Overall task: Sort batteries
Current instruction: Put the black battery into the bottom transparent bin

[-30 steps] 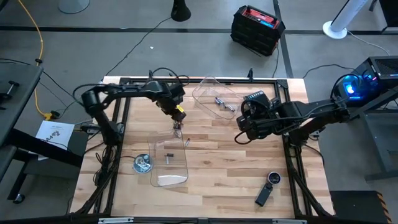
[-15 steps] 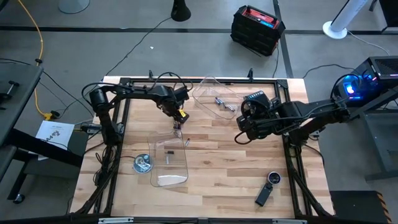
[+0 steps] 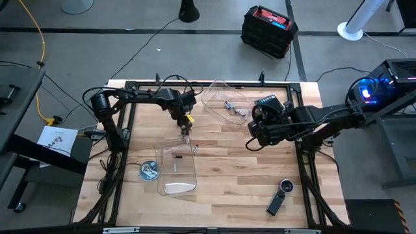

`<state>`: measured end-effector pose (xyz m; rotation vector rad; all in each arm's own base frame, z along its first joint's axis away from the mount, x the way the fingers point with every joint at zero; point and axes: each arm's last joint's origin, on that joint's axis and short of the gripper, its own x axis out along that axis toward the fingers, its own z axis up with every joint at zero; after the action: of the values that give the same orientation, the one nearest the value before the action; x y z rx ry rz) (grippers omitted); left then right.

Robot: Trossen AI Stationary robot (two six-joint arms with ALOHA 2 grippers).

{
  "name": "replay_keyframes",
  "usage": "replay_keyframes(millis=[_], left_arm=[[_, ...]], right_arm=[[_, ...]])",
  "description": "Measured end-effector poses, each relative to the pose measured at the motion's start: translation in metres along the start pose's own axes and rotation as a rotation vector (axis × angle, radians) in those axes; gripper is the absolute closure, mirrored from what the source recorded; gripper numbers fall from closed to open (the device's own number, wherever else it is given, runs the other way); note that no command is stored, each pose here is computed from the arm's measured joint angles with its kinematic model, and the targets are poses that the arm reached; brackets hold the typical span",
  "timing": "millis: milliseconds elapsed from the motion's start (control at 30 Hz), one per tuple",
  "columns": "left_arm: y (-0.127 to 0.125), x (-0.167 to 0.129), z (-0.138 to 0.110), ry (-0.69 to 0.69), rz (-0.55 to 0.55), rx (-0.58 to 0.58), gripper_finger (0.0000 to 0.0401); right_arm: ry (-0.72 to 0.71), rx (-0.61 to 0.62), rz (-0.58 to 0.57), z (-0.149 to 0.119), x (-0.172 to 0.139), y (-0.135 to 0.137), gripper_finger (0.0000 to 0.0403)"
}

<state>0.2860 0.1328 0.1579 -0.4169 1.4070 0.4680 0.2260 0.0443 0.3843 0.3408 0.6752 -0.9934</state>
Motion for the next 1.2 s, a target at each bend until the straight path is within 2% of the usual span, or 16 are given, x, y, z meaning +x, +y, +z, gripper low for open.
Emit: replay_keyframes(millis=[67,133,267,367,500,600,933,1067,1200], left_arm=[[0.001,0.0,-0.006,0.06,0.028,0.023,0.0209],[0.003,0.001,-0.013,0.115,0.078,-0.06,0.0209],[0.007,0.001,-0.02,0.102,0.111,-0.224,0.0209],[0.006,0.004,-0.017,0.031,0.089,-0.317,0.0209],[0.004,0.01,-0.015,-0.018,0.01,-0.433,0.0213],[0.002,0.014,-0.017,-0.026,0.003,-0.505,0.0223],[-0.004,0.028,-0.027,-0.092,-0.001,-0.61,0.0277],[-0.005,0.034,-0.034,-0.096,0.027,-0.59,0.0326],[-0.007,0.03,-0.035,-0.112,0.022,-0.518,0.0385]], right_arm=[[0.0,0.0,0.0,0.0,0.0,0.0,0.0242],[0.001,0.0,0.001,0.0,0.0,0.0,0.0242],[0.005,0.013,0.002,0.0,0.0,0.0,0.0242],[-0.001,0.015,-0.001,0.0,0.0,0.0,0.0242],[-0.003,0.016,-0.001,0.0,0.0,0.0,0.0242],[-0.003,0.017,0.0,0.0,0.0,0.0,0.0242],[-0.002,0.01,0.001,0.0,0.0,0.0,0.0242],[-0.002,0.007,0.001,0.0,0.0,0.0,0.0242],[0.0,0.0,0.001,0.0,0.0,0.0,0.0242]])
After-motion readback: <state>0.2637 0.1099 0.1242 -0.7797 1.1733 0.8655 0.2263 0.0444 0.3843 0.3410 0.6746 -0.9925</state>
